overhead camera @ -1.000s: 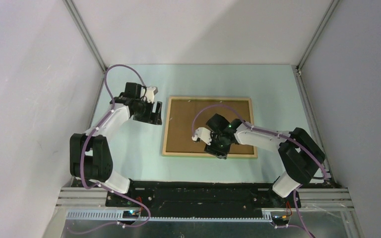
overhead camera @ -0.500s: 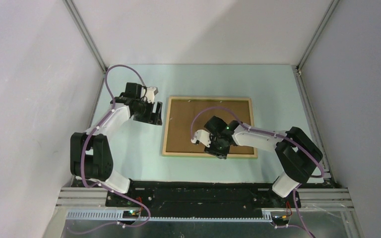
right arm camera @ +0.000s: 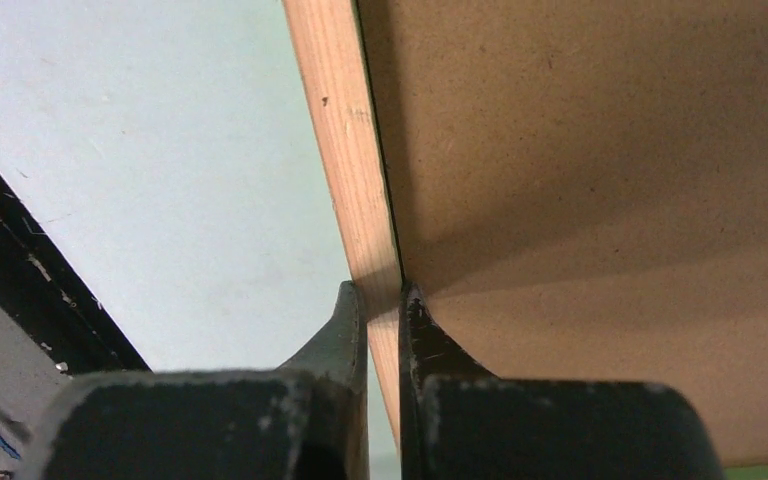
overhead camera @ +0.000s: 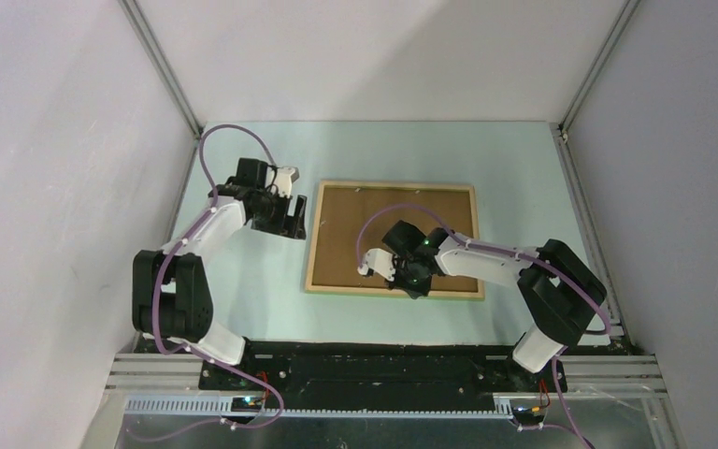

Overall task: Put the photo into the frame
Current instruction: Turn over the photo frame at the center of the board.

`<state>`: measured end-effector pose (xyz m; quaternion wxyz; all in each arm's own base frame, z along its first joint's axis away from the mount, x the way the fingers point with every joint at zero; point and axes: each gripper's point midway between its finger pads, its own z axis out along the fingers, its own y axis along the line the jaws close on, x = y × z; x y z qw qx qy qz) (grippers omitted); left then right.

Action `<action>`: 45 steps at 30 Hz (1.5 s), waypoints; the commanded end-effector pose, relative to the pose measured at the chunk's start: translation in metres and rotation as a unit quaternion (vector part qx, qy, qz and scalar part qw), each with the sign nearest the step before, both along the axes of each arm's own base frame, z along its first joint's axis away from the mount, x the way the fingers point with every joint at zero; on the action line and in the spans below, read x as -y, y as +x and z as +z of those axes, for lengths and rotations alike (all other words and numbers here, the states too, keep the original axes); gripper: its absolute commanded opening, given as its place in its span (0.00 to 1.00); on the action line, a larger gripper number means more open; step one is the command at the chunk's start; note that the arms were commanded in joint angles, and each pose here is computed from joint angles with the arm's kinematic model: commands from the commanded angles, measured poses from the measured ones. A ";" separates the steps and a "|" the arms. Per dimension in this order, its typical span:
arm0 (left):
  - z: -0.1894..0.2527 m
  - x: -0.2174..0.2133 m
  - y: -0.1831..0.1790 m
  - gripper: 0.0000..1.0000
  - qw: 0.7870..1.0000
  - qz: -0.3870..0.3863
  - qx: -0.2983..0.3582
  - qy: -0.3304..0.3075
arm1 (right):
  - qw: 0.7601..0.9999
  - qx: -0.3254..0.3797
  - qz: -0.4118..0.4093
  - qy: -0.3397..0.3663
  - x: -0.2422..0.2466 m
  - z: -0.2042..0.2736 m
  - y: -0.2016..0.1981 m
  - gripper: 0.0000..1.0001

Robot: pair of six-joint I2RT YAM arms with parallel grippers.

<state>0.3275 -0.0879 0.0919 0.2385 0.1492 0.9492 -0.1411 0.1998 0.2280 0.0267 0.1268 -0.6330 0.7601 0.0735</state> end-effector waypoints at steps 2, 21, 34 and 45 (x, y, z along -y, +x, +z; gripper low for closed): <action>0.018 0.001 -0.006 0.89 0.998 -0.047 0.044 0.003 | 0.999 -0.021 -0.019 0.025 -0.010 0.009 0.003 0.00; 0.128 0.085 -0.074 1.00 0.913 -0.278 0.289 0.072 | 0.983 -0.103 0.003 0.151 -0.028 0.138 0.022 0.00; 0.149 0.151 -0.059 0.99 0.816 -0.403 0.366 0.192 | 0.962 -0.168 -0.034 0.214 -0.012 0.198 0.049 0.00; 0.140 0.191 -0.033 0.83 0.792 -0.426 0.366 0.239 | 0.953 -0.182 -0.049 0.238 0.000 0.220 0.059 0.00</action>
